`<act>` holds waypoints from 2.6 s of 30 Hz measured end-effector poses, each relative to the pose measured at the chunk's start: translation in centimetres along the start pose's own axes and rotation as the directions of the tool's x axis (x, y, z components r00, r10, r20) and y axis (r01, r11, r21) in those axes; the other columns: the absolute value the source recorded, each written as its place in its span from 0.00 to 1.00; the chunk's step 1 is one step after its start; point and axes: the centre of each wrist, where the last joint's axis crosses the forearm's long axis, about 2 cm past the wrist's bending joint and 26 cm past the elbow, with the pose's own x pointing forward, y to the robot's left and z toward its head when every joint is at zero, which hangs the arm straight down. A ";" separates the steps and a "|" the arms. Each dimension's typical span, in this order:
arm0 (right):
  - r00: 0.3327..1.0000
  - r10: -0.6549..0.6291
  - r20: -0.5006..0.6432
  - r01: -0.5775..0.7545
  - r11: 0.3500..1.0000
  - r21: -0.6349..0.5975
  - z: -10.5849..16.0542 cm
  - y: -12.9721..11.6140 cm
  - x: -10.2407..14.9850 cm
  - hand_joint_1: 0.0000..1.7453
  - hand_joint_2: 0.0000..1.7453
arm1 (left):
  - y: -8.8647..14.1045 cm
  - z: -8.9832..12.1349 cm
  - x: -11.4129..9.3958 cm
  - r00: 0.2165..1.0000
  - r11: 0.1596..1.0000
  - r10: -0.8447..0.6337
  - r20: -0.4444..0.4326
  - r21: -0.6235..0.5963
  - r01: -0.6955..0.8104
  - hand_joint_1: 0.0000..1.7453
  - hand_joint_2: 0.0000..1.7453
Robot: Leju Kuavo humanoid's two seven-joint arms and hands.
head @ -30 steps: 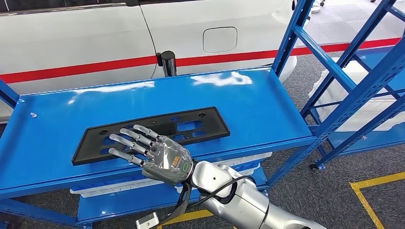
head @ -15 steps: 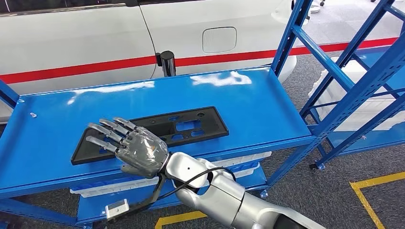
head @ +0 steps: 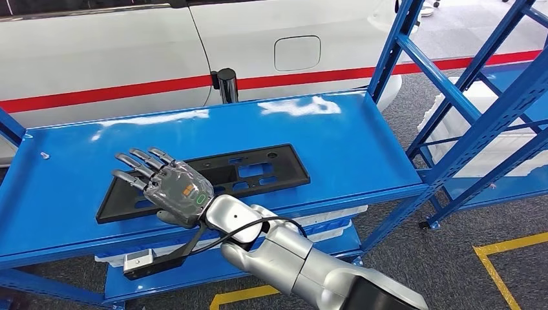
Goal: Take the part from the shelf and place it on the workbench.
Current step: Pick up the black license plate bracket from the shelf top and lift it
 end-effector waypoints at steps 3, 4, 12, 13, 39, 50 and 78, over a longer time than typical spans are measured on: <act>1.000 0.001 -0.004 -0.001 1.000 0.006 0.0 0.1 0.0 0.00 1.00 | 0.0 0.0 0.0 1.000 1.000 0.000 0.000 0.000 0.000 0.00 0.00; 1.000 0.001 -0.007 -0.001 1.000 0.008 0.0 0.1 0.0 0.00 1.00 | 0.0 0.0 0.0 1.000 1.000 0.000 0.000 0.000 0.000 0.00 0.00; 0.993 0.048 -0.105 -0.044 0.998 0.046 0.2 0.6 -0.9 0.00 1.00 | -0.2 0.1 0.0 1.000 1.000 0.005 -0.001 -0.002 -0.005 0.00 0.00; 0.990 0.062 -0.124 -0.055 0.997 0.056 0.3 0.8 -1.1 0.00 1.00 | -0.2 0.1 0.0 1.000 1.000 0.006 -0.001 -0.001 -0.006 0.00 0.00; 0.930 0.133 -0.343 -0.108 0.990 0.089 2.3 1.7 -4.3 0.00 1.00 | -0.1 -0.1 -0.5 1.000 1.000 0.024 -0.013 0.015 -0.024 0.00 0.00; 0.954 0.053 -0.296 -0.118 0.971 -0.206 2.0 -2.8 -3.5 0.00 1.00 | 0.0 -0.3 -0.9 0.999 0.999 0.038 -0.024 0.023 -0.037 0.00 0.00; 0.999 -0.021 -0.026 0.015 0.972 -0.236 5.1 -4.2 1.8 0.00 1.00 | 0.8 -0.6 -1.3 0.995 0.996 0.090 -0.046 0.032 -0.088 0.00 0.00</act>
